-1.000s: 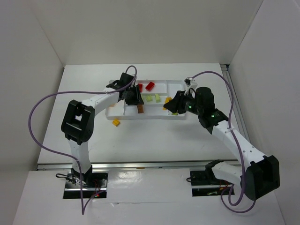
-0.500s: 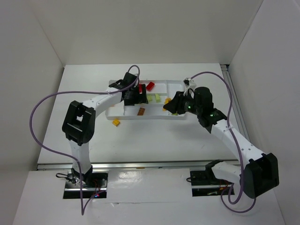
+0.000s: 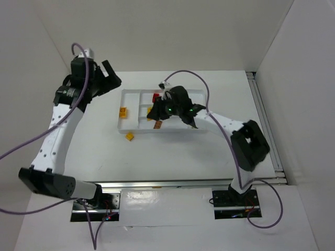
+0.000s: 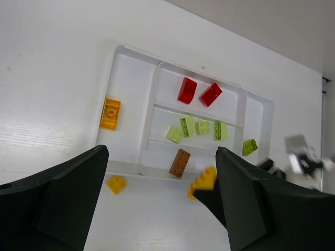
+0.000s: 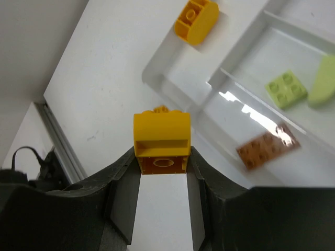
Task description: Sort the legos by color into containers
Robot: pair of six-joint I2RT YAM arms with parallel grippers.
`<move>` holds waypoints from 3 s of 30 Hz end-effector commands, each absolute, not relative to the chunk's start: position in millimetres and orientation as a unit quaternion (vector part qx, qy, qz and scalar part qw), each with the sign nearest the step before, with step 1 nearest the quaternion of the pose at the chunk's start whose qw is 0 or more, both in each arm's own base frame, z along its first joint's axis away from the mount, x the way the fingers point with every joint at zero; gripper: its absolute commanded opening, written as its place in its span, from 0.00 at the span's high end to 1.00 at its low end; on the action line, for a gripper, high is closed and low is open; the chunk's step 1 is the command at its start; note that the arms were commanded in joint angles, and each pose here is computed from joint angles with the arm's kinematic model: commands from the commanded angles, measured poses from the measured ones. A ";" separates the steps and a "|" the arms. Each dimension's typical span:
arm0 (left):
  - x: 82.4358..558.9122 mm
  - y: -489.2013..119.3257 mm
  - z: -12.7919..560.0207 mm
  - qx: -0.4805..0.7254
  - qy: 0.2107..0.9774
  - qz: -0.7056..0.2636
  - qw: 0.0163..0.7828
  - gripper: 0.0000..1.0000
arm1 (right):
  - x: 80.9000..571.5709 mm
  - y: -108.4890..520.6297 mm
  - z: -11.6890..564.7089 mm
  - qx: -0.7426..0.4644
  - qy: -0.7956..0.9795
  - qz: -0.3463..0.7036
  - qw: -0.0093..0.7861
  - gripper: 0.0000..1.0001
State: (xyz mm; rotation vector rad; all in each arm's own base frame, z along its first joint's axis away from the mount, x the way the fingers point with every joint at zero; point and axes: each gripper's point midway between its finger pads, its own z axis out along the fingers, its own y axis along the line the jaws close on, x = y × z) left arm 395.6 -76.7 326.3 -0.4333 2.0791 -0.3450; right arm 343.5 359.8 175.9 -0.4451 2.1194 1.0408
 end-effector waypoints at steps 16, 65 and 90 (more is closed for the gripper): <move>289.6 -32.2 200.6 -0.250 0.908 -0.062 0.330 0.13 | 446.6 484.5 157.4 -0.205 0.815 0.343 0.419 0.31; 331.9 -97.9 25.8 -0.283 0.918 0.069 0.268 0.42 | 361.8 213.2 230.2 -0.048 0.844 0.207 0.493 0.29; 405.7 -106.3 126.6 -0.259 0.908 -0.033 0.329 0.84 | 348.4 204.1 232.3 -0.034 0.839 0.205 0.503 0.29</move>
